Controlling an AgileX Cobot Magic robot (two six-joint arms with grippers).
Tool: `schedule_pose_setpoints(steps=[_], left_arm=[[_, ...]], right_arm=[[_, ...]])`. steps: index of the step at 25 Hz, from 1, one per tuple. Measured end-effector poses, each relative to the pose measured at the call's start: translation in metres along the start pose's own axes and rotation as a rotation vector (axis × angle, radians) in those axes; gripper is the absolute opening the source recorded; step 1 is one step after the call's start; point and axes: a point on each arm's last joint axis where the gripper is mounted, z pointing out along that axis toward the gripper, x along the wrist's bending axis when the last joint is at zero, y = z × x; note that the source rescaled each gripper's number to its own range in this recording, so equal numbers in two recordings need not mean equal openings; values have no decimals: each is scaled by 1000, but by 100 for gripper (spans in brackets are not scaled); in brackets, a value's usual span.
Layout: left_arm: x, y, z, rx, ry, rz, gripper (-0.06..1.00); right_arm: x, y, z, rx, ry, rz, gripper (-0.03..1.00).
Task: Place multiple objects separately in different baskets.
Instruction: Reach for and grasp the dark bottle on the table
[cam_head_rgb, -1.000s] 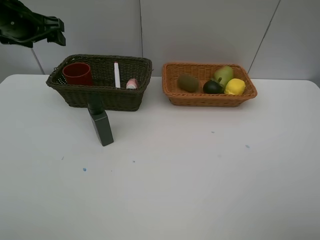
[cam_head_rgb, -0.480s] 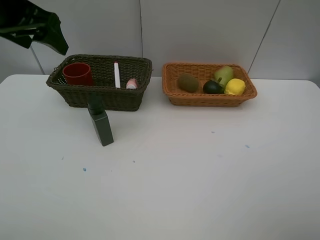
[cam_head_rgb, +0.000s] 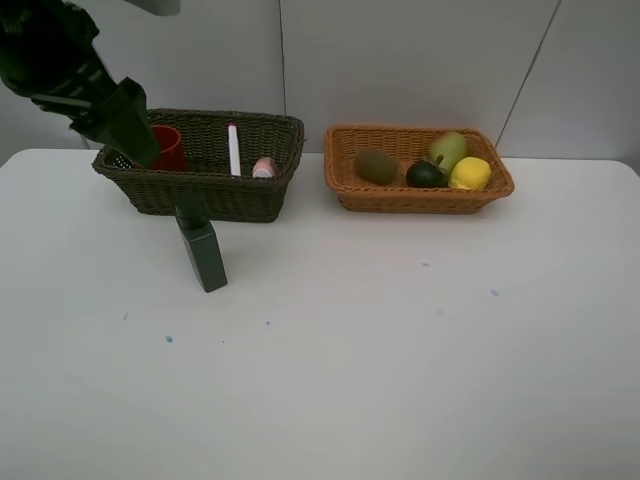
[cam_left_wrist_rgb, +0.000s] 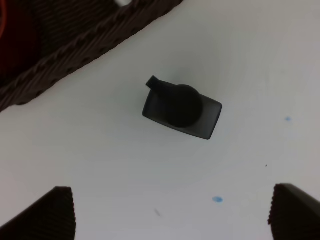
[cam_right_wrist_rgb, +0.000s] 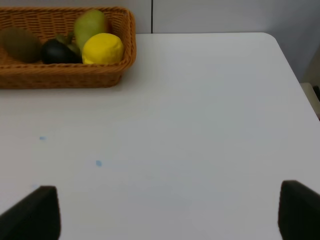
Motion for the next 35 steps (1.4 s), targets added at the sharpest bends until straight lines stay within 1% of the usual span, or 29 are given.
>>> schedule_pose_setpoints(steps=[2,5,7,10,12,14,17,20,23,25,28,32,35], left_arm=[[-2,1,0,-1,-3,67,100],[-3,1,0,-2,-4,94,100],[-3,1,0,-2,-5,78,100],[-4,1,0,-6,-18,-4,100],[-5,2,0,-9,-30,-113,100],[-6,3,2,-8,-47,-264,100],[-8,5,11,24,-71,-543,100],[-9,6,35,103,-83,-832,100],[-10,2,65,189,-79,-1025,100],[-12,1,81,208,-85,-1093,100],[-13,0,95,195,-100,-1145,100],[-11,3,97,146,-105,-1153,100],[-9,4,97,126,-89,-1138,100]], right_arm=[[0,0,0,0,0,0,94],[0,0,0,0,0,0,94],[0,0,0,0,0,0,94],[0,0,0,0,0,0,94],[0,0,0,0,0,0,94],[0,0,0,0,0,0,94],[0,0,0,0,0,0,94],[0,0,0,0,0,0,94],[0,0,0,0,0,0,94],[0,0,0,0,0,0,94],[0,0,0,0,0,0,94],[0,0,0,0,0,0,94],[0,0,0,0,0,0,94]])
